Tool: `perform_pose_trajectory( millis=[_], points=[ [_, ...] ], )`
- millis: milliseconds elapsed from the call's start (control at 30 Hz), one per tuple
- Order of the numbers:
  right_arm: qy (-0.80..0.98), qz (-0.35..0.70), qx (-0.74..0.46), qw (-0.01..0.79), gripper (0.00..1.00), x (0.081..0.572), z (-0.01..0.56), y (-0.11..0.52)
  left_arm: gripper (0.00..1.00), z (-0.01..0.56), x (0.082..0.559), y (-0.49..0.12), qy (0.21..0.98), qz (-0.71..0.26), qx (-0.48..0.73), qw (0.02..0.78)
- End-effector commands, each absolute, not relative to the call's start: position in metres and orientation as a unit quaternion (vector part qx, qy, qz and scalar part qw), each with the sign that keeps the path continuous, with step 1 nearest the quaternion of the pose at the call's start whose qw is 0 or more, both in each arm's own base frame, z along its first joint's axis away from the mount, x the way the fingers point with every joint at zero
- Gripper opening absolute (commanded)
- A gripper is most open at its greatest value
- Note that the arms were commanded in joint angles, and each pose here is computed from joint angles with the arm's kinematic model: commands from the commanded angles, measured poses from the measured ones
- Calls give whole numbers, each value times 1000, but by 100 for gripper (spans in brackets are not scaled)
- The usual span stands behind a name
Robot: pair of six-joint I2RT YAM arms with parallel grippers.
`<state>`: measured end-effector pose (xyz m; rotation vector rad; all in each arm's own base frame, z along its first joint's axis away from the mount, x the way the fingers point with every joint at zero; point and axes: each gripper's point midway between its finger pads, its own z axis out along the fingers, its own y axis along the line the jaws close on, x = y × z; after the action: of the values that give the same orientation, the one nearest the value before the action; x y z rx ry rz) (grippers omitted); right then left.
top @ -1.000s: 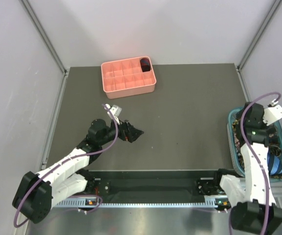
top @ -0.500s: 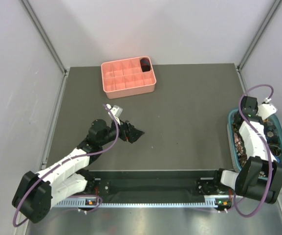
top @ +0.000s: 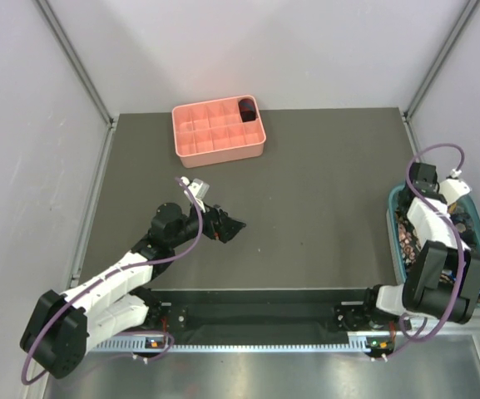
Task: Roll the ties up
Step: Grab a tie with the right arm, then move the tie to the center of the board
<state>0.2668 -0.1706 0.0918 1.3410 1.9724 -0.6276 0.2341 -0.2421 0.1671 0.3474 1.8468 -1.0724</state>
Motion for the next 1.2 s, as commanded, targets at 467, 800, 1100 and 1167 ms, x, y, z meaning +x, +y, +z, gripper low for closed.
perform_pose_trajectory(
  millis=[467,800,1100,1167],
  points=[
    [750,173,78,633,45,298,347,37,96,189,242,-245,732,-425,157,509],
    [765,210,-14,608,100,260,325,72,96,191,242,-243,730,-422,156,515],
    [850,206,78,478,88,292,205,67,97,189,242,-244,732,-419,157,513],
    [855,195,96,470,88,304,189,63,97,189,242,-245,732,-419,157,513]
  ],
)
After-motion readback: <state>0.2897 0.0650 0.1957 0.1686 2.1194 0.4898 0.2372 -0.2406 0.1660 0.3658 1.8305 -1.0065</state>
